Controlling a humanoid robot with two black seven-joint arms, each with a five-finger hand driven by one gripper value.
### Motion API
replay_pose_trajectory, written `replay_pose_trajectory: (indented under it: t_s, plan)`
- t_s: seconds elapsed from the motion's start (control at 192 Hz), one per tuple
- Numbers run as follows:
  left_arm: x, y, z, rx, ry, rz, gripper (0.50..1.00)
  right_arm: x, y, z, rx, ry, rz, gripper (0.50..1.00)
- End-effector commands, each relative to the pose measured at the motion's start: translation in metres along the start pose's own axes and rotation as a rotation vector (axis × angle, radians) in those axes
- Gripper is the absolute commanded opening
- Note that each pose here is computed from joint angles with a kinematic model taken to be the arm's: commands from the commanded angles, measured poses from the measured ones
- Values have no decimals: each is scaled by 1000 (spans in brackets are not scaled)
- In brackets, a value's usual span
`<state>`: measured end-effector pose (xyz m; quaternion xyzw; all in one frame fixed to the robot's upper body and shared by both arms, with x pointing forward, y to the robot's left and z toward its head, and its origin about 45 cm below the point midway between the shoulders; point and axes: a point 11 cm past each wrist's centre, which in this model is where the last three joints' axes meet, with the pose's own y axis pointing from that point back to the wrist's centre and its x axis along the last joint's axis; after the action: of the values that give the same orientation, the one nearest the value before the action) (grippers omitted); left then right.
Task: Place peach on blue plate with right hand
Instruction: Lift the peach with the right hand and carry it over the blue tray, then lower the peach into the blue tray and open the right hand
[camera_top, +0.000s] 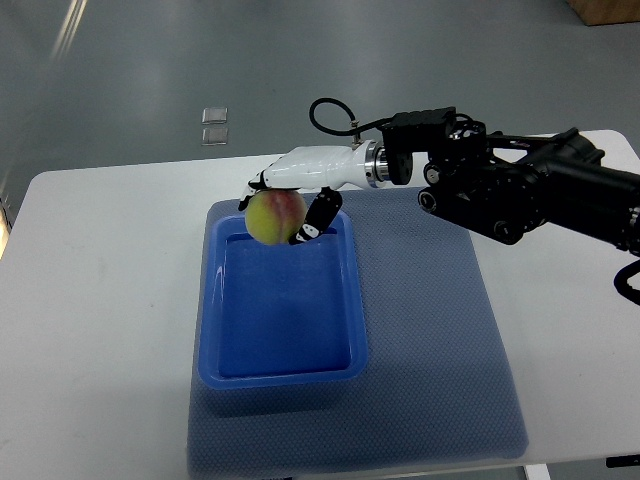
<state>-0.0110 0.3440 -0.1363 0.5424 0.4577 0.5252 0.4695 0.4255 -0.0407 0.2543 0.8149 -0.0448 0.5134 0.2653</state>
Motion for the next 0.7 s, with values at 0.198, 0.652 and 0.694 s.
replay_pose_trajectory:
  t_s: [0.198,0.652,0.694]
  plan:
    - [0,0,0,0,0,0,1000,-49,-21,-6,-14,-64,-47,729]
    - [0,0,0,0,0,0,1000,-78,-18,7,-58,-101,-72,807]
    - [0,0,0,0,0,0,1000,-78,-18,7,-58,-101,-72,817]
